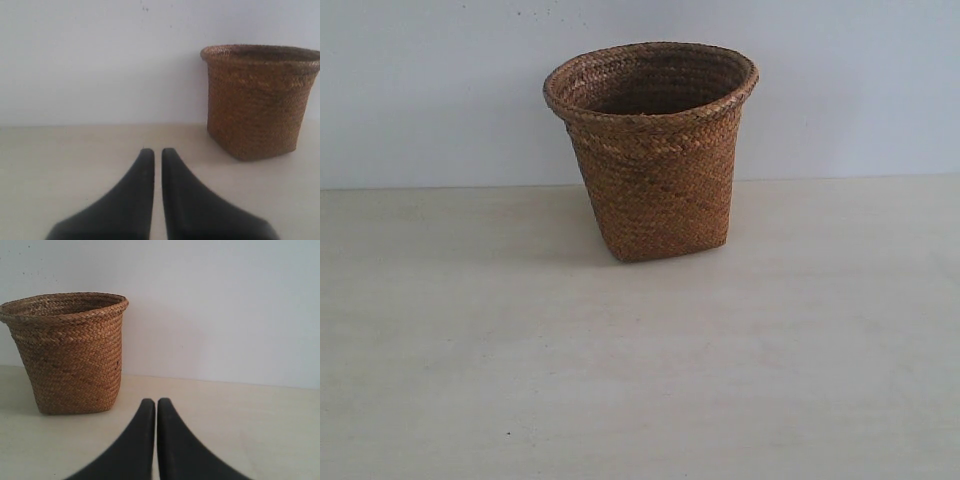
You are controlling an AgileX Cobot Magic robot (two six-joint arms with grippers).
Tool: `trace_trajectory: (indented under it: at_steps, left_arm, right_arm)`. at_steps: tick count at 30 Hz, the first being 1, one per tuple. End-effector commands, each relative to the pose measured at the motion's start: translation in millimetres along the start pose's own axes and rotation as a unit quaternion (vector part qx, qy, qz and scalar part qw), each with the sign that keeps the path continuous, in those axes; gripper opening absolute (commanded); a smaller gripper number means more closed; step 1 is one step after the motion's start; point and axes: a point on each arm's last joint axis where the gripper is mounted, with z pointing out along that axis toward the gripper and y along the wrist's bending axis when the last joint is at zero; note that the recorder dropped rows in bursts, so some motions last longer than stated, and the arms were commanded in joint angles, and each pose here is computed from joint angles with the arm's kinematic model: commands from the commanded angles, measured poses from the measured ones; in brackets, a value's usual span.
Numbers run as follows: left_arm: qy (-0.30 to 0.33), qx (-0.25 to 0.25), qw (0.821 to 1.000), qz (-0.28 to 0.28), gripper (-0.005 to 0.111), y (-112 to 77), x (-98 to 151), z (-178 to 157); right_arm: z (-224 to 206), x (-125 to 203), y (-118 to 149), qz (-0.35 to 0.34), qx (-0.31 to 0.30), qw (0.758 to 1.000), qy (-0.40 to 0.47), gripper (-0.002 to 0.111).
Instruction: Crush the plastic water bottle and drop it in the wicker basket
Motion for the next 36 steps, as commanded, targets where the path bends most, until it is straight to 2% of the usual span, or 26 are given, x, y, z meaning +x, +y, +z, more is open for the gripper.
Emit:
trace_trajectory:
  at_steps: [1, 6, 15, 36]
  left_arm:
    - [0.001, -0.006, 1.000, -0.010, 0.004, 1.8, 11, 2]
    - [0.018, -0.006, 1.000, -0.007, 0.004, 1.9, 14, 2]
    - [0.087, -0.015, 0.996, 0.010, 0.004, 3.1, 26, 1]
    - [0.088, -0.015, 0.996, 0.010, 0.004, 3.1, 27, 1]
  right_arm:
    - [1, 1, 0, -0.004, 0.000, 1.000, 0.001, 0.000]
    - [1, 1, 0, -0.004, 0.000, 1.000, 0.001, 0.000]
    - [1, 1, 0, -0.004, 0.000, 1.000, 0.001, 0.000]
    - [1, 1, 0, -0.004, 0.000, 1.000, 0.001, 0.000]
